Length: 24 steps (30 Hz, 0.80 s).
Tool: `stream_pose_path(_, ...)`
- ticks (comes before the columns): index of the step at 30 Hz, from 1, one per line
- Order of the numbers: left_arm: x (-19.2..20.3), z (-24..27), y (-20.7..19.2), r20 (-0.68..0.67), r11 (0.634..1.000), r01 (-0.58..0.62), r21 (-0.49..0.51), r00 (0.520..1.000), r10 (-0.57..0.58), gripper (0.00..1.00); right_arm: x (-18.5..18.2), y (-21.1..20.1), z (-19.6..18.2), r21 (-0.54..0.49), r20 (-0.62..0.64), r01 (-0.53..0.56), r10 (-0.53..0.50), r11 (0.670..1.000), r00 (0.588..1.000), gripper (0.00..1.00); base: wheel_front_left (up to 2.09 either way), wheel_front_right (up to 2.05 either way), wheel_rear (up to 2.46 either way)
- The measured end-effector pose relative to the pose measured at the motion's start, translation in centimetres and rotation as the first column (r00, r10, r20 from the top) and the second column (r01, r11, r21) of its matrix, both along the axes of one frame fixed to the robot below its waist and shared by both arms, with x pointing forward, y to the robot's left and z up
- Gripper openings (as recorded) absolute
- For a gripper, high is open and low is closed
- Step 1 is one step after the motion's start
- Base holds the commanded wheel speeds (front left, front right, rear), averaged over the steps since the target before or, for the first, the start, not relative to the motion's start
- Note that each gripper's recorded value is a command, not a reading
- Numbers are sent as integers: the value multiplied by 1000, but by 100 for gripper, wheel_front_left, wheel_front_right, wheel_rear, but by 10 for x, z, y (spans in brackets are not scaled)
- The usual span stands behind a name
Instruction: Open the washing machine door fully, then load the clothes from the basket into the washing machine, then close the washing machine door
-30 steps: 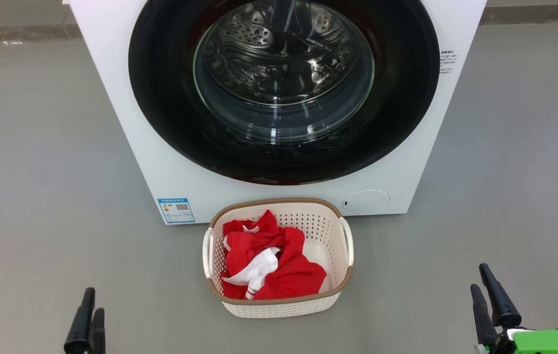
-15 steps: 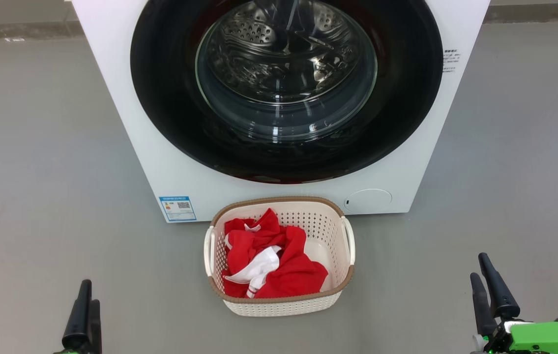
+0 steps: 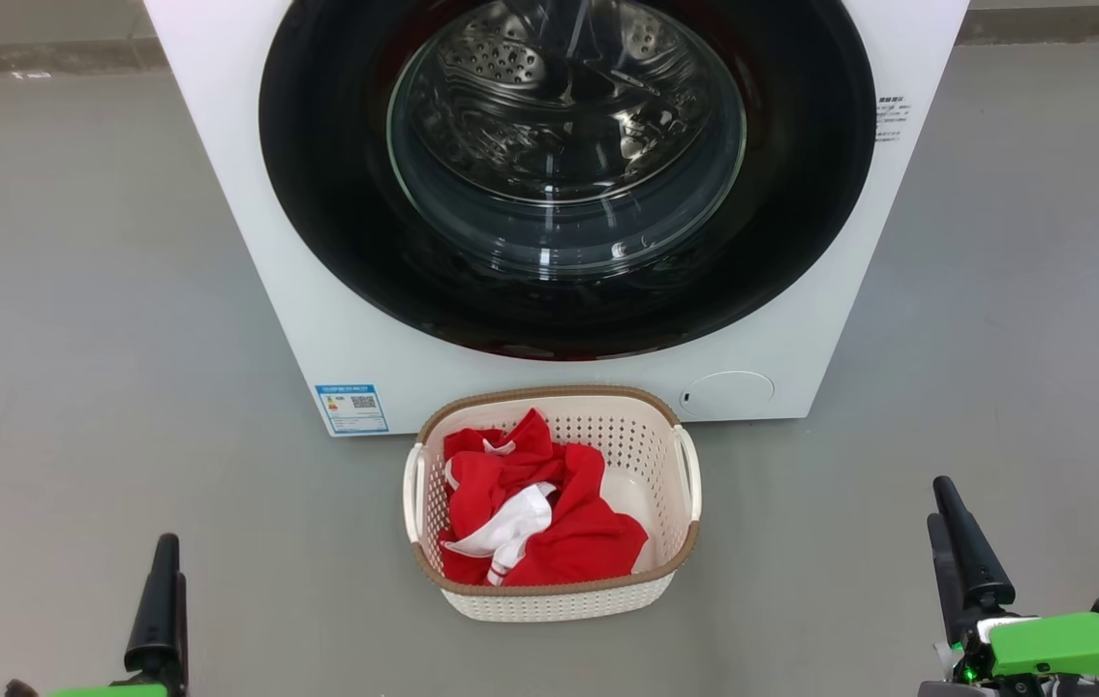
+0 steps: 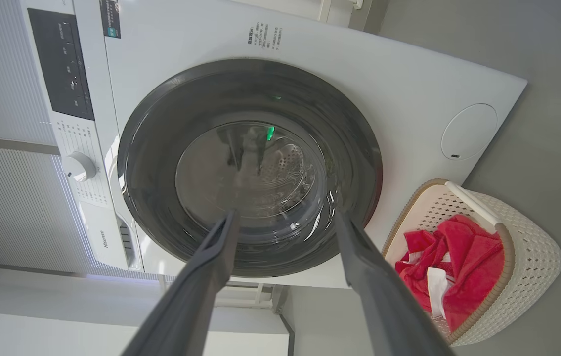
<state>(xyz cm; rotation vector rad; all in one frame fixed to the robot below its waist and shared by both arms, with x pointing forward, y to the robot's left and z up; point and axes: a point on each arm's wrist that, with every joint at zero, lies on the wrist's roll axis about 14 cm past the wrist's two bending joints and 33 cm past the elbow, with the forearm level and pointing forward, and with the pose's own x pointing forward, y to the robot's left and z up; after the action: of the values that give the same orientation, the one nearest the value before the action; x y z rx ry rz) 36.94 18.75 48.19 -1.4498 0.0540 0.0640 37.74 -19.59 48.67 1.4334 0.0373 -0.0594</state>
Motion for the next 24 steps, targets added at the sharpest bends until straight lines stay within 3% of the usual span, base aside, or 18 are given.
stream_pose_path(10,1,8,-1,27,993,5,117,1000,-8,100,2,7,6,-122,18,-27,29,992,999,100,0,0,0)
stream_pose_path(24,2,19,-1,59,944,7,329,998,-28,100,10,19,19,-361,52,-73,99,930,994,100,0,0,0)
